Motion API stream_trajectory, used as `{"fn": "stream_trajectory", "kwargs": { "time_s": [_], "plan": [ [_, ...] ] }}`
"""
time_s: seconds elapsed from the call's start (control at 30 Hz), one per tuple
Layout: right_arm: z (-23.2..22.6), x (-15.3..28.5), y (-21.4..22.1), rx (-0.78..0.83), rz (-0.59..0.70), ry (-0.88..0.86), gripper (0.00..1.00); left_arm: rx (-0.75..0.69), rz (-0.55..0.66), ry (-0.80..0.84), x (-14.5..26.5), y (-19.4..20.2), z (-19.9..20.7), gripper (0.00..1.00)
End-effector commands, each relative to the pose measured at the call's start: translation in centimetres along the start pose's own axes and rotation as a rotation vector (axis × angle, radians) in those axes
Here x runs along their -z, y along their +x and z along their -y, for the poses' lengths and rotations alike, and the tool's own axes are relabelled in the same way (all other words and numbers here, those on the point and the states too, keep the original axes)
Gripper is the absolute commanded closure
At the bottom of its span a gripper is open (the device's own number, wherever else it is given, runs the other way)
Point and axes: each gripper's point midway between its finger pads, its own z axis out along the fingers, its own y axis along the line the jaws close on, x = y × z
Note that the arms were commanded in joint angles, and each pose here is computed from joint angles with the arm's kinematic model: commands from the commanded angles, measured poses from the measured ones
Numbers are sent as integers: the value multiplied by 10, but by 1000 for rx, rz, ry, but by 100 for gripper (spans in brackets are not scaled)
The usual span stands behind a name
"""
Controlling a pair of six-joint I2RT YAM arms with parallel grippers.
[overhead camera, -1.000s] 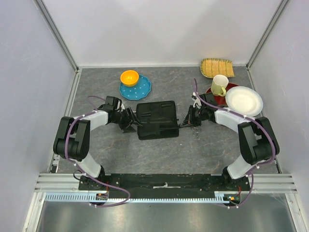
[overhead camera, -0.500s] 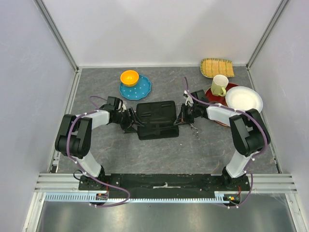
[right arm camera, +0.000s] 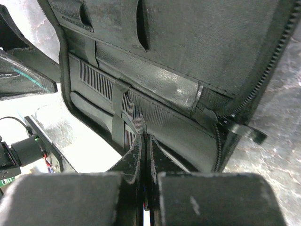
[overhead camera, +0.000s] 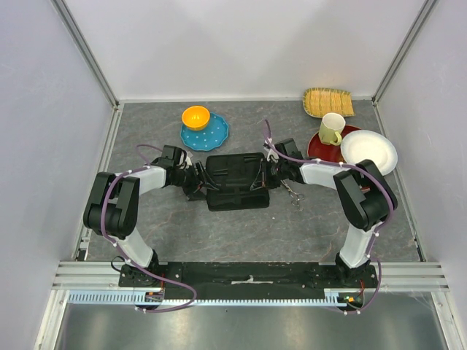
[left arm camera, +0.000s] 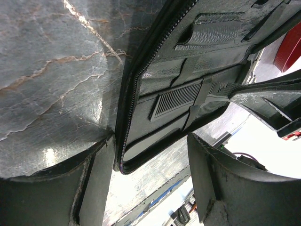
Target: Sort the hair-cutting tools
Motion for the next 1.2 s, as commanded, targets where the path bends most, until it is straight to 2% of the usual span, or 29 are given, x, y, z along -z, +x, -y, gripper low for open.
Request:
{"fn": "stream_trajectory", "kwargs": {
  "time_s": [0.0,0.6,0.67,0.77,0.8,0.9,1.0,1.17],
  "plan": [
    [11,-22,15,12,-18,41,100,-44,13,15,-4,-7,5,31],
    [27,-39,29,-18,-59,73,99,-39,0,13,-8,-4,4,31],
    [29,-38,29,-21,-61,88,98,-38,-1,7,-8,-3,3,34],
    [35,-34,32,-19,-64,126,79,-32,4,-14,-8,-4,0,40],
    [36,-32,31,-20,-61,135,64,-30,6,-20,-8,-4,-1,40],
    [43,-24,34,-18,-58,193,39,-22,17,-53,-6,-5,-7,43],
    [49,-13,34,-22,-44,238,29,-20,25,-80,-5,-6,-10,43],
    [57,11,25,-23,-13,332,22,-43,46,-114,1,-12,-11,43]
  ]
}}
